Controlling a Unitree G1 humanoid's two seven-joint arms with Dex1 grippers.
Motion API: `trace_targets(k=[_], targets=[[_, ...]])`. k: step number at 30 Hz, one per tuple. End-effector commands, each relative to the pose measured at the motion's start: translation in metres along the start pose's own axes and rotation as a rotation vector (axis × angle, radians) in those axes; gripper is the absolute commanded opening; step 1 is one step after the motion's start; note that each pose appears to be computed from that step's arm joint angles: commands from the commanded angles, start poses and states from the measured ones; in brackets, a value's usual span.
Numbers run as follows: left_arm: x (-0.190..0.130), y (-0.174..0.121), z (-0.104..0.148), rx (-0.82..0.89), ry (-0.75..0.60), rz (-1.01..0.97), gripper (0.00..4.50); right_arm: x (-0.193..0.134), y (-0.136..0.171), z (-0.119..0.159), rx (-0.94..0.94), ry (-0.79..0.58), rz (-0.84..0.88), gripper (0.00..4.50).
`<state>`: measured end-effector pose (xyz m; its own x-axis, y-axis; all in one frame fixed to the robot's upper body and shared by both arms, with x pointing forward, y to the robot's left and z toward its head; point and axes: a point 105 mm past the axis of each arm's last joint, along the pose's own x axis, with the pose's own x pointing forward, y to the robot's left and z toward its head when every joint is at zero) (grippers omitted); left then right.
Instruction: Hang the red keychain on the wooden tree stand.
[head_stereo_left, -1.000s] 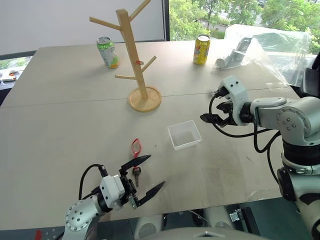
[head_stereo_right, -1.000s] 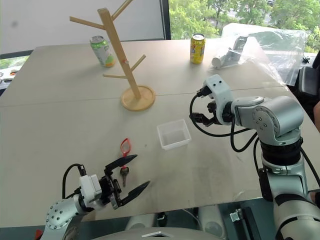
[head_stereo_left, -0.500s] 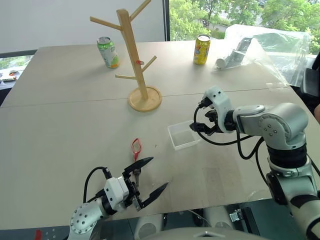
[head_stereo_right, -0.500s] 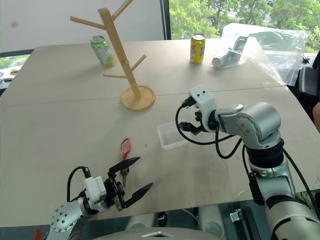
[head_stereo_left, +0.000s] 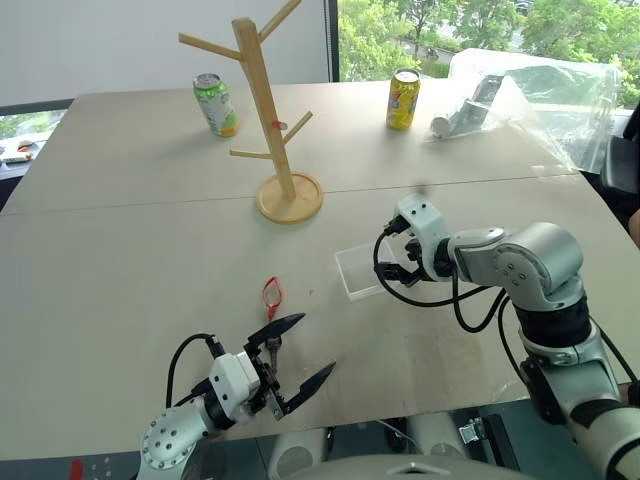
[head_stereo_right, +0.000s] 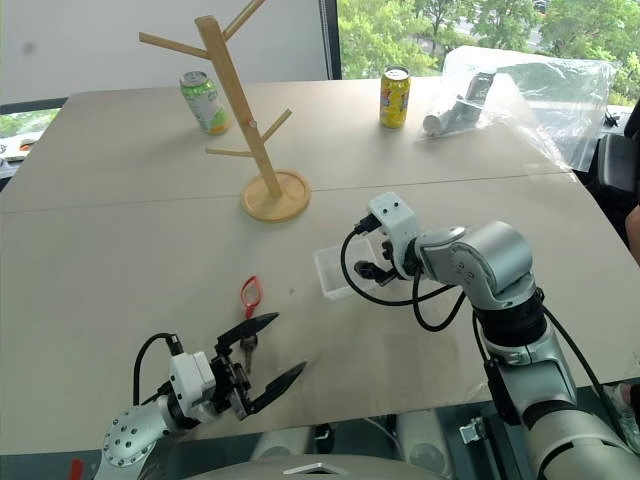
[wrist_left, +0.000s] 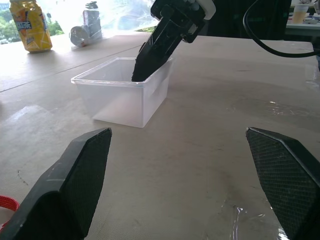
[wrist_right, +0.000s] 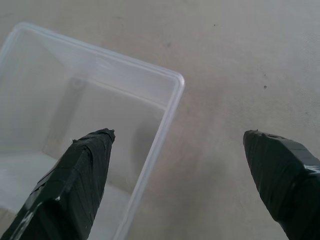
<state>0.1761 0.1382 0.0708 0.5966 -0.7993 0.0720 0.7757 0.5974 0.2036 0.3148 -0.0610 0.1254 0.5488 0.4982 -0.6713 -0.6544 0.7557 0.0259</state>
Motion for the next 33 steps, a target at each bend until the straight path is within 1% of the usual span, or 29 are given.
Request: trace_targets(k=[1,3,4,10,11,14,16,17,20,22,24,28,33], targets=[[0.003,-0.003,0.009,0.032,-0.030,-0.010,4.50,0.001,0.000,0.000,0.000,-0.005,-0.007,3.90],[0.003,-0.003,0.009,0.037,-0.029,-0.009,4.50,0.002,0.001,0.000,-0.003,-0.009,0.002,3.38],[0.003,-0.002,0.009,0.040,-0.029,-0.008,4.50,0.002,0.002,0.000,-0.004,-0.010,0.007,2.82],[0.003,0.000,0.009,0.048,-0.026,-0.005,4.50,0.001,0.001,0.004,0.004,-0.030,0.007,0.17],[0.003,0.000,0.009,0.049,-0.027,-0.005,4.50,0.001,0.001,0.006,0.010,-0.040,0.006,0.08],[0.003,0.001,0.010,0.050,-0.028,-0.004,4.50,-0.003,-0.002,0.015,0.026,-0.087,0.004,0.08],[0.004,0.001,0.010,0.051,-0.029,-0.003,4.50,-0.008,-0.010,0.027,0.070,-0.152,-0.008,0.08],[0.004,0.001,0.010,0.052,-0.029,-0.003,4.50,-0.011,-0.019,0.032,0.123,-0.180,-0.029,0.08],[0.004,0.003,0.011,0.054,-0.031,0.002,4.50,-0.018,-0.055,0.041,0.261,-0.256,-0.136,0.08],[0.005,0.005,0.011,0.059,-0.032,0.008,4.50,-0.030,-0.100,0.040,0.400,-0.297,-0.279,0.08],[0.006,0.006,0.011,0.060,-0.035,0.012,4.50,-0.043,-0.140,0.033,0.526,-0.327,-0.407,0.08],[0.008,0.008,0.012,0.056,-0.042,0.017,4.50,-0.070,-0.201,0.010,0.682,-0.346,-0.626,0.08],[0.008,0.011,0.013,0.054,-0.045,0.024,4.50,-0.090,-0.241,-0.017,0.847,-0.353,-0.757,0.08]])
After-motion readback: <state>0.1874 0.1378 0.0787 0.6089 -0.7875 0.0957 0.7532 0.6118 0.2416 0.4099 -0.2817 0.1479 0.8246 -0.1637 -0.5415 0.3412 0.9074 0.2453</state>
